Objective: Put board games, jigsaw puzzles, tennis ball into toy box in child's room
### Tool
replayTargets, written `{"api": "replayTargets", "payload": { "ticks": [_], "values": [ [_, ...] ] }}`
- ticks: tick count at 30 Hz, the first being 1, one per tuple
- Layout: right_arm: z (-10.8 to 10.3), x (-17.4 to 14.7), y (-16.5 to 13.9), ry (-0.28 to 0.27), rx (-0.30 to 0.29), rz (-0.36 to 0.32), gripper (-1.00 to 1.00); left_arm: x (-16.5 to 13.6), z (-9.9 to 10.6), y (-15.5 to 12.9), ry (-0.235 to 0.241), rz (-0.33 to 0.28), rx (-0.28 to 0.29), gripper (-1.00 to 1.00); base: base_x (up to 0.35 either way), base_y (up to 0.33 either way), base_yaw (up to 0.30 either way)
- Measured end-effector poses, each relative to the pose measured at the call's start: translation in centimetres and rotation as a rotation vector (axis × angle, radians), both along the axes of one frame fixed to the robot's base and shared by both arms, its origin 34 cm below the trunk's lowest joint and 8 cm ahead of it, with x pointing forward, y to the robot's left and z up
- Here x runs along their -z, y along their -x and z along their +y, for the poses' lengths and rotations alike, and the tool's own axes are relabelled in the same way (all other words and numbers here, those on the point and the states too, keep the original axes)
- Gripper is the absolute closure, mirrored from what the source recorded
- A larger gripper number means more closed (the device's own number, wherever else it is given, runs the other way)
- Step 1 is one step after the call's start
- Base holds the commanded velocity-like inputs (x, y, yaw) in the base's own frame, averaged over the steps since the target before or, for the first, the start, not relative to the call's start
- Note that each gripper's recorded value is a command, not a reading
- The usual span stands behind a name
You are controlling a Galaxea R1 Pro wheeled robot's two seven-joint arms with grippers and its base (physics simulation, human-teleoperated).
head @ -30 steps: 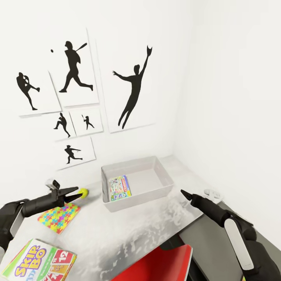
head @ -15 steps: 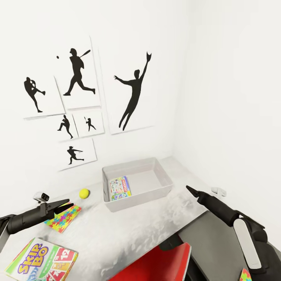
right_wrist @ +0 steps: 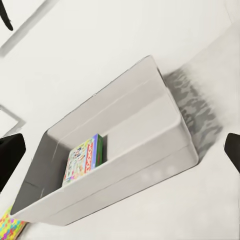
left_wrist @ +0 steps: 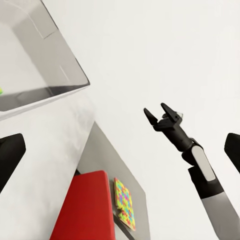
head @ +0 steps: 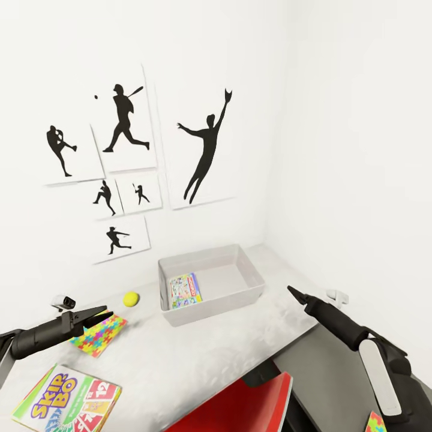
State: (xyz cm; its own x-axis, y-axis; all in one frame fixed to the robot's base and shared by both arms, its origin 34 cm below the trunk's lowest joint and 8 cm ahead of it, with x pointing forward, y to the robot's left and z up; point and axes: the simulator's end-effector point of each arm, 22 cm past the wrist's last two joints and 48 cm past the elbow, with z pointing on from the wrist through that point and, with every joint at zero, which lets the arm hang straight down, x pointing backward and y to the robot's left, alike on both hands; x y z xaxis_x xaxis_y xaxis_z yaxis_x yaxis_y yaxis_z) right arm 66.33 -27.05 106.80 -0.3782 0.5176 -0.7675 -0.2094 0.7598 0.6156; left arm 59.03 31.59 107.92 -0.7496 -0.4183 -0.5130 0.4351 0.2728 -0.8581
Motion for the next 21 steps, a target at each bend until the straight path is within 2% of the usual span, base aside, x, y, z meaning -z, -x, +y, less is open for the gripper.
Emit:
{"api": "replayTargets", "payload": {
  "ticks": [11,21],
  "values": [
    [-0.1,-1.5,0.2,0.009,0.006,-0.043,-1.00,-0.9,0.0,0.1,0.000,-0.018,0.000,-1.00,-0.013,0.000,0.000],
    [0.1,-2.6,0.3,0.005,0.004,-0.065,-1.00,-1.7,0.1,0.3,0.000,-0.035,-0.002,-1.00,-0.177,0.000,0.000]
  ]
}}
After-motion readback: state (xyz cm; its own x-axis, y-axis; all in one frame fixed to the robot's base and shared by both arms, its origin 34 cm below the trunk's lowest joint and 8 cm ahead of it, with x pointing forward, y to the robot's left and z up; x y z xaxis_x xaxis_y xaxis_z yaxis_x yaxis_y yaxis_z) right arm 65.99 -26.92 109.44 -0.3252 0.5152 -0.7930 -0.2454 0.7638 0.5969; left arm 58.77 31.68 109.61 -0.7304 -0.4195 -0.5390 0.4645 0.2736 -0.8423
